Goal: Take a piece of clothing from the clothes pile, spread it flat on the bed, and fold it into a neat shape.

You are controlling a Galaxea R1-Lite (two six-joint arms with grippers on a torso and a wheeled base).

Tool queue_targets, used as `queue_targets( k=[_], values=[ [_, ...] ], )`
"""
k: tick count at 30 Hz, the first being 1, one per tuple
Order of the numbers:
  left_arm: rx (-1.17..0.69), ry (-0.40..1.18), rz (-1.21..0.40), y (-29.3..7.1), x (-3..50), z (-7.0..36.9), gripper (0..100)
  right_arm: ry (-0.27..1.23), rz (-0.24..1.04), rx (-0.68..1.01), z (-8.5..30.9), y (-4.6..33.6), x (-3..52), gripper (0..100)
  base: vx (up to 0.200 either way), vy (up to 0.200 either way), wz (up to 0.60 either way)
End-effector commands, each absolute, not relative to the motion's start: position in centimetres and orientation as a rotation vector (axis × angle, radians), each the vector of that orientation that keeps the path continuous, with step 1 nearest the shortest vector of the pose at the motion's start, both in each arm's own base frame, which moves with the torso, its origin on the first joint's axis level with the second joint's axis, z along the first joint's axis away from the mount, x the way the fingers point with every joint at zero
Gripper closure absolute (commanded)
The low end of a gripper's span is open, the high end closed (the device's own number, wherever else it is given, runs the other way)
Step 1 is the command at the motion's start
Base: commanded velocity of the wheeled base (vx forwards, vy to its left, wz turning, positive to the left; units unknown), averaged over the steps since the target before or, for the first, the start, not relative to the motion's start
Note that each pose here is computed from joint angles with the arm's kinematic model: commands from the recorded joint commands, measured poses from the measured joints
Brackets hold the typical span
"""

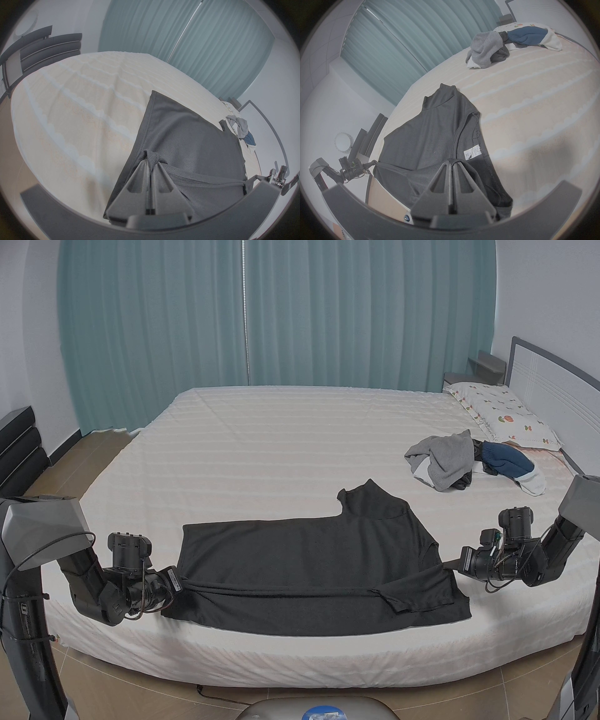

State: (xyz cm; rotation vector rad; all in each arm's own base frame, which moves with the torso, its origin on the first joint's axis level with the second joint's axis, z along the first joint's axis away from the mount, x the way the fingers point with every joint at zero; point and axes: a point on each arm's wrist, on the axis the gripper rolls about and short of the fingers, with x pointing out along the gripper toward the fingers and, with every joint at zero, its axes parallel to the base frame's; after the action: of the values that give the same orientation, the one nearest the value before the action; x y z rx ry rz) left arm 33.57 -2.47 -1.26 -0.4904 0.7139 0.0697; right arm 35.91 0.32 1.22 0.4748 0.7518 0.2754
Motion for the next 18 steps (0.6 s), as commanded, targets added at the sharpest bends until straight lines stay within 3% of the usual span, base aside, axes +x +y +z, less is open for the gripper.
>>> queue_targets(
  k=[1, 2, 3, 10, 18],
  values=[
    [-0.492, 0.732, 0.071, -2.5, 33.7, -2.0, 0, 0.766, 0.274, 0.482, 0.6, 0.4, 36.1, 100, 0.0, 0.0, 0.0],
    [-0.492, 0.732, 0.071, -2.5, 33.7, -2.0, 0, 0.766, 0.274, 0.482, 0.6, 0.4, 36.1, 100, 0.0, 0.0, 0.0],
    [-0.496, 0.731, 0.07, -2.5, 33.8, -2.0, 0, 0.768, 0.27, 0.494, 0.4, 0.4, 36.2, 0, 0.0, 0.0, 0.0],
    [-0.553, 0.72, 0.096, -2.2, 33.7, -1.6, 0, 0.736, 0.234, 0.631, 2.3, 0.7, 36.4, 0, 0.0, 0.0, 0.0],
    [-0.648, 0.684, 0.101, 0.4, 32.6, 1.6, 0, 0.781, 0.227, 0.789, 5.5, 3.1, 32.1, 0, 0.0, 0.0, 0.0]
  ],
)
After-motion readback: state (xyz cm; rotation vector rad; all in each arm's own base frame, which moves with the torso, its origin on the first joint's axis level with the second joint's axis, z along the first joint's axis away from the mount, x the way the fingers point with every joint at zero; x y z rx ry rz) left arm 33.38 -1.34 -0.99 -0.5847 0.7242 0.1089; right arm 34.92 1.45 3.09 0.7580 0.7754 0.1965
